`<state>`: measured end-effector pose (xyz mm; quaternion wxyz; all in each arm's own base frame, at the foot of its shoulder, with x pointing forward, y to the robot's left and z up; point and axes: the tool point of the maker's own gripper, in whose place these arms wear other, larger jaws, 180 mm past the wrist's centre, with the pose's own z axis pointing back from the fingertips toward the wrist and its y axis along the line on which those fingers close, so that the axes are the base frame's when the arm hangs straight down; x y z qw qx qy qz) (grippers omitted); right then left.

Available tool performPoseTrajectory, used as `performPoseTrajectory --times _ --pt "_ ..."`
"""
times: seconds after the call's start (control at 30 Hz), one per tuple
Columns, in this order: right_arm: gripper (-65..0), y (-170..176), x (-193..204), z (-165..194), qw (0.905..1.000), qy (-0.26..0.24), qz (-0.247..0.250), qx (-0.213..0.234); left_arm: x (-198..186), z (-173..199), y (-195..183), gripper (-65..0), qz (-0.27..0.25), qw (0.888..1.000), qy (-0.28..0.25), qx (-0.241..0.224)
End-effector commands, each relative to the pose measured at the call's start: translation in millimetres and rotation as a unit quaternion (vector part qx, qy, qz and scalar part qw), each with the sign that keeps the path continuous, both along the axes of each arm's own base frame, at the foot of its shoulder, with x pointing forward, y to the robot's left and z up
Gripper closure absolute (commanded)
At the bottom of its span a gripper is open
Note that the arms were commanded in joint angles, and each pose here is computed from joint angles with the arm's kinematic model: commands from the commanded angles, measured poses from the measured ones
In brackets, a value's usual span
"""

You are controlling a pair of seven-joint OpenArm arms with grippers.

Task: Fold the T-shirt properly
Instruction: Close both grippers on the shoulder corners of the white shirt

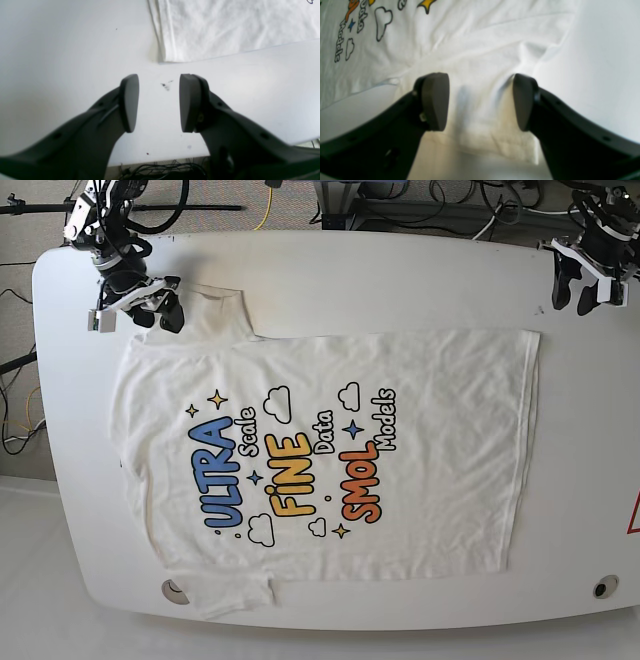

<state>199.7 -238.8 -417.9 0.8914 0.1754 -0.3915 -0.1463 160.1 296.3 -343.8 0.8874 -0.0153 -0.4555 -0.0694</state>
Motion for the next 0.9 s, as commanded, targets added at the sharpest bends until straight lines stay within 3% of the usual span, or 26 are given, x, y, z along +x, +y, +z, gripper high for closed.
performPoseTrajectory --times 0.0,0.73,0.8,0.87 --pt "-38.7 -1.6 -6.2 -3.1 0.9998 0.017 0.005 -0.008 5.5 12.1 2.2 -24.9 -0.003 1.000 -0.023 0.002" --pt "-38.0 -2.0 -4.4 -4.9 0.9998 0.015 0.004 -0.010 7.0 5.2 0.1 -25.3 -0.001 1.000 -0.016 -0.007" --pt "-37.2 -2.9 -4.3 -5.1 0.9998 0.016 0.004 -0.012 6.6 1.8 1.4 -25.4 0.003 1.000 -0.013 -0.011" --pt "-32.4 -5.0 -4.9 -6.1 0.9998 0.015 0.002 -0.016 7.9 -2.6 4.3 -25.2 0.015 0.999 -0.009 -0.028"
